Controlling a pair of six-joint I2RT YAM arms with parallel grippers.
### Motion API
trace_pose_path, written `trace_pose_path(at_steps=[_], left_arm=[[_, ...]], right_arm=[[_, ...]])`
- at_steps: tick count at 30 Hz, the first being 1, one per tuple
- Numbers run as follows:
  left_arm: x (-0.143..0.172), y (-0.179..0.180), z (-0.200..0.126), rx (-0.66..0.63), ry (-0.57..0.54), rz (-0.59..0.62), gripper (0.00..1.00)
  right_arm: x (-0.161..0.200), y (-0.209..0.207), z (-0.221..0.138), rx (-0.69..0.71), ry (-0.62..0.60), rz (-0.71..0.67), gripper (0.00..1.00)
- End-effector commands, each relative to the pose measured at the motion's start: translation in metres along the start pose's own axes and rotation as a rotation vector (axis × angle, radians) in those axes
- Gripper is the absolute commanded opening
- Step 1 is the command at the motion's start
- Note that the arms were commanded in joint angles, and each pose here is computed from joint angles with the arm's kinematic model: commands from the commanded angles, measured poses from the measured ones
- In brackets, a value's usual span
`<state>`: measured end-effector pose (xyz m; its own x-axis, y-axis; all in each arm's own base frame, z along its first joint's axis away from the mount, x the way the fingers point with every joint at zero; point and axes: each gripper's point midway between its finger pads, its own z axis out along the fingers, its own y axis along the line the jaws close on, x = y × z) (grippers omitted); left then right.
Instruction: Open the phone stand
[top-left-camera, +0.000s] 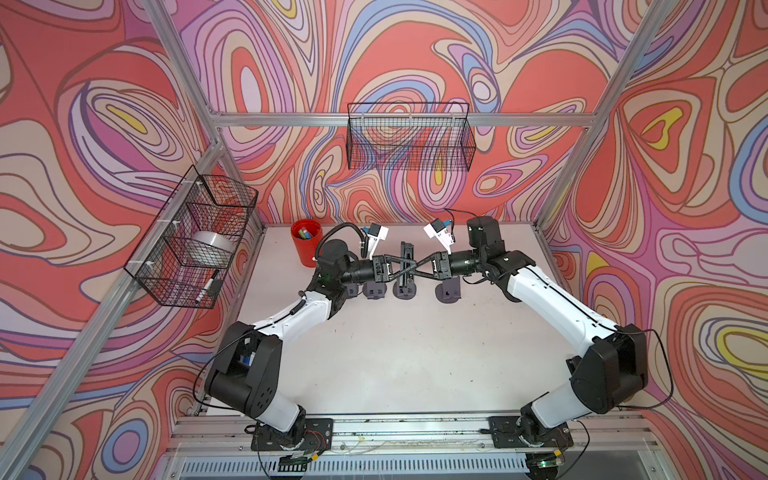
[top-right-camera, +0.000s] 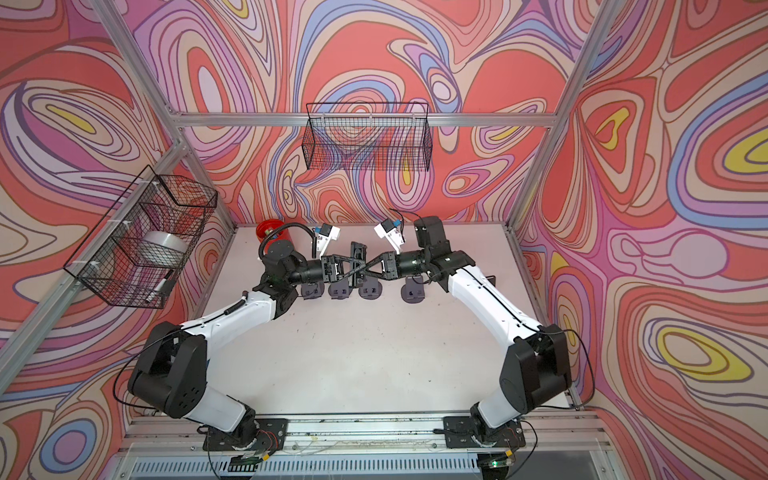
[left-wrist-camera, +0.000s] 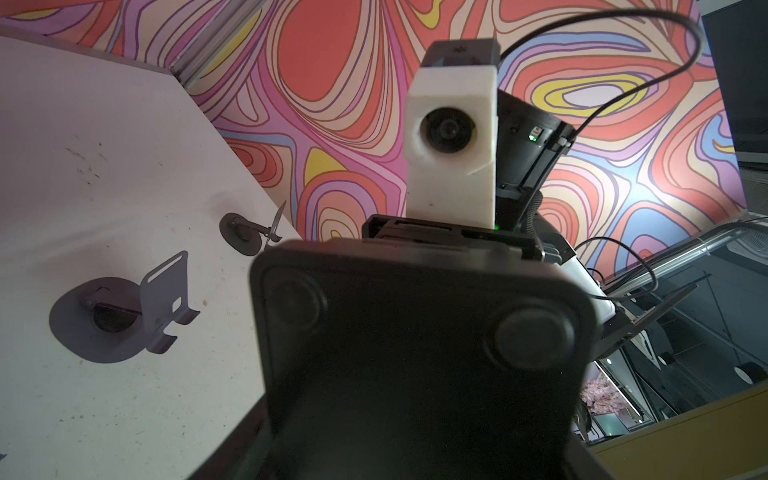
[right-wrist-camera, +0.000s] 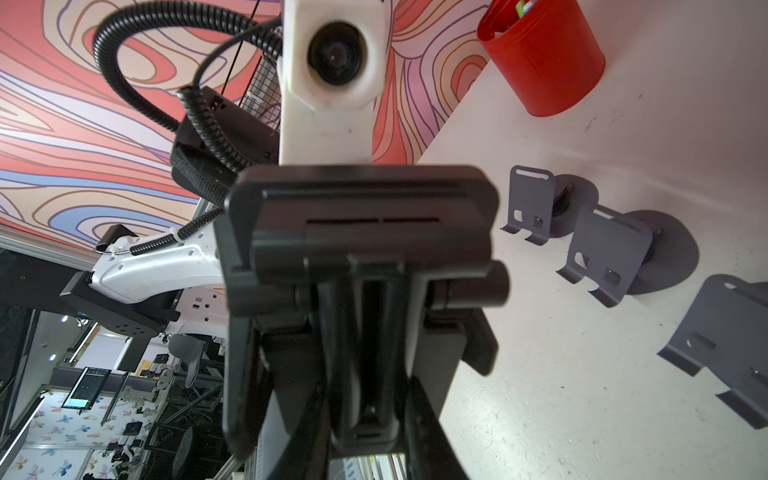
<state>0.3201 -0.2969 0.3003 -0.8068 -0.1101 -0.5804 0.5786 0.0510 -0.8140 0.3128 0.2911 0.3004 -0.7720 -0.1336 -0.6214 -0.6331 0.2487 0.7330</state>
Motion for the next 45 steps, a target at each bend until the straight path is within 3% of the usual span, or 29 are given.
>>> trace_pose_path(at_steps=[1, 45], left_arm=[[-0.008, -0.011, -0.012, 0.010, 0.002, 0.025, 0.00], [0.009, -0.012, -0.031, -0.016, 0.086, 0.025, 0.00]], right_arm=[[-0.008, 0.014, -0.022, -0.004, -0.027, -0.079, 0.00], [0.001, 0.019, -0.060, 0.034, 0.006, -0.053, 0.00]])
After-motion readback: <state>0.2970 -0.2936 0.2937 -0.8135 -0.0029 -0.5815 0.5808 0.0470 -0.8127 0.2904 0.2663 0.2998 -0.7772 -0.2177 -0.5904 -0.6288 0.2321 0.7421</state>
